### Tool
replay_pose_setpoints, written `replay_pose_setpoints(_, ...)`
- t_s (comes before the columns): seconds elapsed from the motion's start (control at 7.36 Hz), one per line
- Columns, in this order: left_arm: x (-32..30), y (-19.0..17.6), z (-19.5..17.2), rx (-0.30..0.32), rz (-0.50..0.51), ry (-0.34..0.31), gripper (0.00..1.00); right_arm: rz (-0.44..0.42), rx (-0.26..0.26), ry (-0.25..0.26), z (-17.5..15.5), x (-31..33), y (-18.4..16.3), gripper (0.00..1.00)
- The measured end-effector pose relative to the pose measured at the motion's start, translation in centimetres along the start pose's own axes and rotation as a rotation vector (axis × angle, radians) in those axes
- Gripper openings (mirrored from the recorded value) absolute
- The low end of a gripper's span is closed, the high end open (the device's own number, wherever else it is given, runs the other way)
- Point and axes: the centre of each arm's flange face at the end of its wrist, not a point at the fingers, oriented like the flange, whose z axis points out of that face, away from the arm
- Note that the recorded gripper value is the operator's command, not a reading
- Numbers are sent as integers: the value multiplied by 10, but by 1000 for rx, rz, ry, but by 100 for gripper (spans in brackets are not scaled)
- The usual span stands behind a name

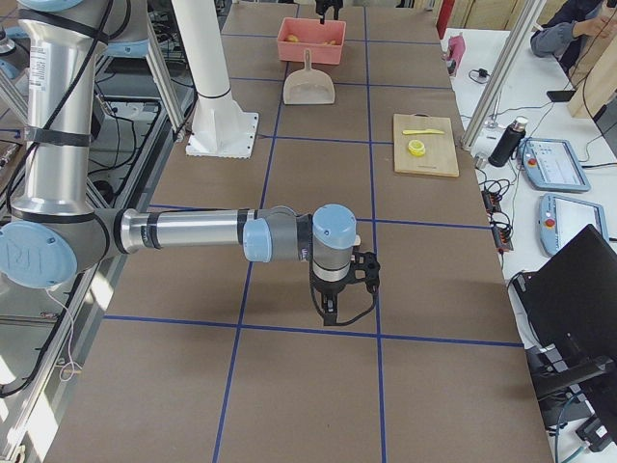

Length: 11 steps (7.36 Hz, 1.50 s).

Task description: Sweep and dump trash into bin

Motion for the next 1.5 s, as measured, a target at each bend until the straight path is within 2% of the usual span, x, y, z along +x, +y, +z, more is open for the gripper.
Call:
replay_pose_setpoints(0.14,-40,1,-20,-9,-159,-22,98,0,0,0,0,0,0,100)
replay_pose_setpoints(0.41,-122,18,-34,-29,-399,-49,98,1,-1,0,0,0,0,100)
replay_pose_setpoints(0.68,-171,52,-36,-56,-562,-50,98,2,-2,0,1,1,0,100)
replay_pose_setpoints(0.82,-188,83,-29,-83,-638,-40,98,2,-2,0,1,1,0,100)
replay_pose_setpoints(1.09,-213,116,-13,-123,-719,-37,98,2,-1,1,1,1,0,100)
replay_pose_setpoints(1.5,-253,138,14,-162,-779,-35,98,3,-1,2,1,1,0,100)
